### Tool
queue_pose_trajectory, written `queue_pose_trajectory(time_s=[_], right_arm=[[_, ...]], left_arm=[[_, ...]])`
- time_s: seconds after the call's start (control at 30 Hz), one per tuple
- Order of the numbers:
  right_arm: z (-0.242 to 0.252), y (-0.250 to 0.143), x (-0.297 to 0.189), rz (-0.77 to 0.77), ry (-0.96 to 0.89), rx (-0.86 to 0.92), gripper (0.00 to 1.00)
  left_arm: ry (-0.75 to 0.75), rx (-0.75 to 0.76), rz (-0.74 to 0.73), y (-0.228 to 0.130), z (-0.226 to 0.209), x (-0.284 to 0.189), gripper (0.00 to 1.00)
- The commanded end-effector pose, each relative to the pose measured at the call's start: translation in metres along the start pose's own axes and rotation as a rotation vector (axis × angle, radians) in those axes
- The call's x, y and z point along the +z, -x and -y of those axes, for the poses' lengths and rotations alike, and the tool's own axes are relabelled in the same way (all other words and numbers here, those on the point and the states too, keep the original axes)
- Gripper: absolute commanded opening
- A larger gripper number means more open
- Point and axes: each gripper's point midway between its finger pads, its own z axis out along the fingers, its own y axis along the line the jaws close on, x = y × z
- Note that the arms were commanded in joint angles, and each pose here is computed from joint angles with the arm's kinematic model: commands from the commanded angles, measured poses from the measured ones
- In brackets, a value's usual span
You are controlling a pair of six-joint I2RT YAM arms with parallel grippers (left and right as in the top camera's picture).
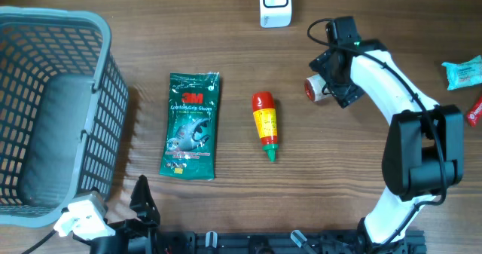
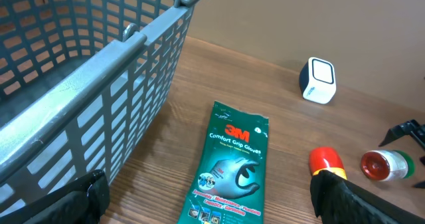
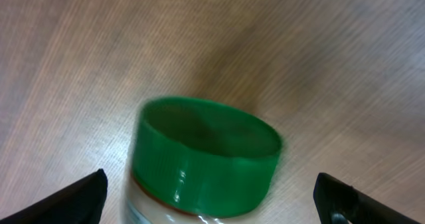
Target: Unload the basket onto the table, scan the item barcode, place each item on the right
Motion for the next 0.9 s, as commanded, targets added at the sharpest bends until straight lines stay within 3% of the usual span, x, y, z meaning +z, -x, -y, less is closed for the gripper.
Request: queue_pose_trajectory(time_s=[0.0, 0.1, 0.2, 0.4, 0.53, 0.73, 0.87], right_arm=[[-0.003, 0.001, 0.009, 0.027, 0.027, 0.041, 0.96], [-0.004, 0.010, 0.011, 0.073, 0.027, 0.100, 0.89], [-0.010, 0.010, 0.024, 0.075, 0.041, 0.046, 0.70], [-0.009, -0.006, 0.058, -0.010, 0.032, -0.156, 0.68], [-0.009, -0.005, 0.055, -0.007, 0.034, -0.295, 0.56], [-0.010, -0.002, 0.032, -0.016, 0.019, -0.557, 0.53], [0.000, 0.013, -0.008, 0.033, -0.051, -0.980, 0.64]], left_arm=[[-0.003, -0.004, 0.007, 0.001, 0.000, -0.001, 1.00], [-0.003, -0.004, 0.007, 0.001, 0.000, -0.001, 1.00], [-0.003, -0.004, 0.007, 0.001, 0.000, -0.001, 1.00], [-0.003, -0.004, 0.007, 0.001, 0.000, -0.001, 1.00], [-0.003, -0.004, 0.007, 0.001, 0.000, -0.001, 1.00], [-0.003, -0.004, 0.007, 0.001, 0.000, -0.001, 1.00], [-0.003, -0.004, 0.007, 0.001, 0.000, -0.001, 1.00]])
